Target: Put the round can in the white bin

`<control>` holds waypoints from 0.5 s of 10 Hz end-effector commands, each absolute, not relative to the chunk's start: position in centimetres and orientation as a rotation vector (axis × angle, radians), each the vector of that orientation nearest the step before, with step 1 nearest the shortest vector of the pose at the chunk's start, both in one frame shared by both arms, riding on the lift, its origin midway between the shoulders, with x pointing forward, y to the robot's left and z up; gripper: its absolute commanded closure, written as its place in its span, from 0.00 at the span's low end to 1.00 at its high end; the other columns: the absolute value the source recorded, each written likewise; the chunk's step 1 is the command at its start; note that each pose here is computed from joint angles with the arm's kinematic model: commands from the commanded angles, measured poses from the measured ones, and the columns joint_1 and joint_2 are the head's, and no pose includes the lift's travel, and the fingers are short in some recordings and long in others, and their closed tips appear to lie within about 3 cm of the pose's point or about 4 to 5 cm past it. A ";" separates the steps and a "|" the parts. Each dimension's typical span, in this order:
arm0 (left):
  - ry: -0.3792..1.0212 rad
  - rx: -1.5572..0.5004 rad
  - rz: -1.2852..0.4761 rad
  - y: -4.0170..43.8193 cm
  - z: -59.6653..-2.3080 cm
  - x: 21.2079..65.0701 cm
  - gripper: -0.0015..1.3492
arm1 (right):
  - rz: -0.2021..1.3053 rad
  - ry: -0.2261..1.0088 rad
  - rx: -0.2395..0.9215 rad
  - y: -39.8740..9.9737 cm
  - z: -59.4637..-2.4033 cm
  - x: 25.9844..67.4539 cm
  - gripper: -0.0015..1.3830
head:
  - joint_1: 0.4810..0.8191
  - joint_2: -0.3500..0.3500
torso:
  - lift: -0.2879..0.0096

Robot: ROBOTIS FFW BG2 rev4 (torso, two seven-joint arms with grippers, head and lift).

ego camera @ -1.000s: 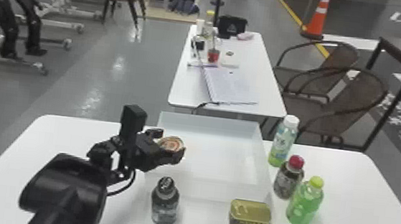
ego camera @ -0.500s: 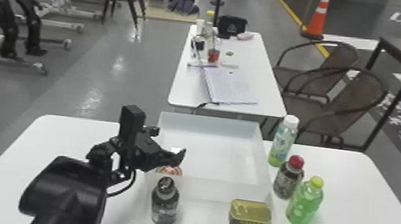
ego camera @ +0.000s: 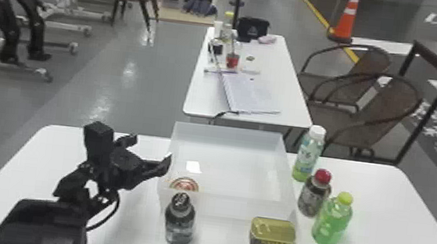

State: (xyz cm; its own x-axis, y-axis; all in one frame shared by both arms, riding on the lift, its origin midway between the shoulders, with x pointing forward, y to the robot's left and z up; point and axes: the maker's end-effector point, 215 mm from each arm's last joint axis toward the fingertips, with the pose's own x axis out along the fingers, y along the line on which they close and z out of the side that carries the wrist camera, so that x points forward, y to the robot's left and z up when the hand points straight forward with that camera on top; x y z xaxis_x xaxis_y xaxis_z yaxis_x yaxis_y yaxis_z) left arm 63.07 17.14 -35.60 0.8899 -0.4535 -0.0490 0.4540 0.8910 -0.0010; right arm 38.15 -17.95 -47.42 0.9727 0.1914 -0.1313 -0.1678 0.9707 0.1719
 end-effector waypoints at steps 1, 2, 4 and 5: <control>0.031 -0.014 -0.396 20.9 -35.8 60.6 0.09 | 0.182 0.145 0.160 -17.9 -47.3 38.3 0.06 | 0.20 0.50 | 0.63; 0.026 -0.029 -0.343 22.9 -36.4 58.6 0.09 | 0.182 0.147 0.161 -17.9 -47.4 38.2 0.06 | 0.20 0.50 | 0.63; -0.029 -0.122 -0.172 26.9 -38.0 52.9 0.09 | 0.181 0.147 0.160 -18.0 -47.3 38.1 0.06 | 0.20 0.50 | 0.63; -0.032 -0.141 -0.110 28.0 -38.9 50.2 0.09 | 0.180 0.146 0.159 -18.1 -47.3 37.9 0.06 | 0.20 0.50 | 0.63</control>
